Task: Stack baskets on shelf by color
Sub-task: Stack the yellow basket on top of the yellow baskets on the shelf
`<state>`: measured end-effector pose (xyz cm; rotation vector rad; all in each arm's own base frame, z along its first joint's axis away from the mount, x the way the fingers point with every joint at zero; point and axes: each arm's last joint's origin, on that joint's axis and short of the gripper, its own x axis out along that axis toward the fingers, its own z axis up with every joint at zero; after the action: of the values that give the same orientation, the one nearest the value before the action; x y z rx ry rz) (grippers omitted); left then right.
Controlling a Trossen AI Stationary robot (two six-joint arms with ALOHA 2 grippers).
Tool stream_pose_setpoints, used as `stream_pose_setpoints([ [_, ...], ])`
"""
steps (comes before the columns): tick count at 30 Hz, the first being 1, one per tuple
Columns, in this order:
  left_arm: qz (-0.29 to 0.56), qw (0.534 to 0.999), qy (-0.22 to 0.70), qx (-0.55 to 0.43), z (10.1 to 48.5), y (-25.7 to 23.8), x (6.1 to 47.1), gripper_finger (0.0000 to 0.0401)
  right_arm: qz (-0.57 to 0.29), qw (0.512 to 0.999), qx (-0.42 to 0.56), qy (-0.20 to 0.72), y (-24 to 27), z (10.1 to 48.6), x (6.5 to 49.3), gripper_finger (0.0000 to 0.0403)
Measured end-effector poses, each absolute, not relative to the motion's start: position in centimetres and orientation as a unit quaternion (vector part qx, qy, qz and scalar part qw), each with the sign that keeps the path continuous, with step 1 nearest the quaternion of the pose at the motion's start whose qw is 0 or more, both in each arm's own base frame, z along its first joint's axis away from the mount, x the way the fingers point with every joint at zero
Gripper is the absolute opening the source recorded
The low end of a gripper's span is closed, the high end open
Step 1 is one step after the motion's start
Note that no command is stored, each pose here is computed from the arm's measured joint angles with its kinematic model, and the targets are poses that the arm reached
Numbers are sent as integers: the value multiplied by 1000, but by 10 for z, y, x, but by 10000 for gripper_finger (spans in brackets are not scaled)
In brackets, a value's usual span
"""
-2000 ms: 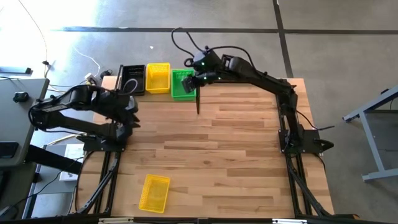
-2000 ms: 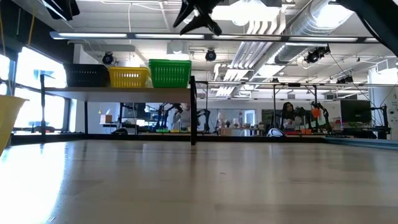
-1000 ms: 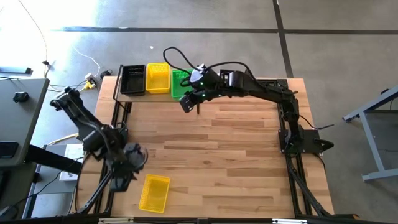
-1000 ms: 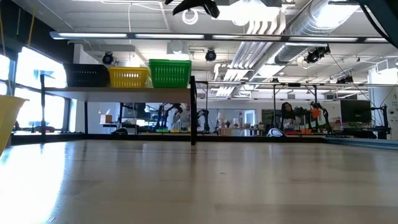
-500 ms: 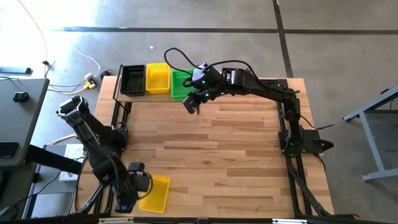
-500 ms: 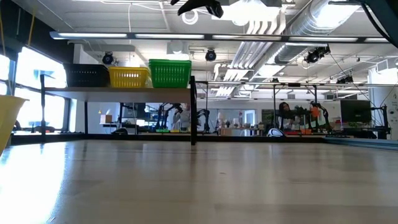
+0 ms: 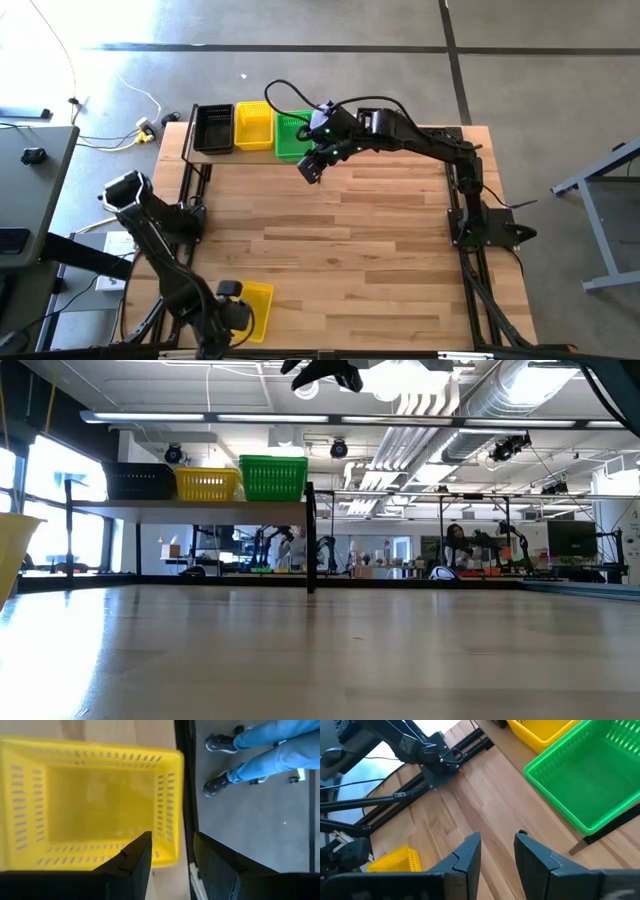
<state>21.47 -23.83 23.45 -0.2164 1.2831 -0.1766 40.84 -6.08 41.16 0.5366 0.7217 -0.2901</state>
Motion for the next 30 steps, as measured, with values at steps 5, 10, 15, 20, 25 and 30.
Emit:
stream_pose_setpoints([
  [5,-85,790,600,-90,220,-247,220,136,-139,890,259,349,-61,411,408,103],
  [10,-84,786,606,-84,210,-252,221,136,-139,889,259,352,-60,411,408,103],
  [15,-91,789,602,-86,208,-256,222,135,-140,888,259,355,-60,411,407,103],
  [20,-87,783,611,-76,197,-261,223,135,-140,887,259,357,-60,410,407,103],
  [25,-76,772,627,-72,183,-264,225,135,-141,885,259,360,-60,410,407,103],
  [30,-55,769,632,-79,177,-265,226,124,-138,887,249,363,-60,409,406,103],
])
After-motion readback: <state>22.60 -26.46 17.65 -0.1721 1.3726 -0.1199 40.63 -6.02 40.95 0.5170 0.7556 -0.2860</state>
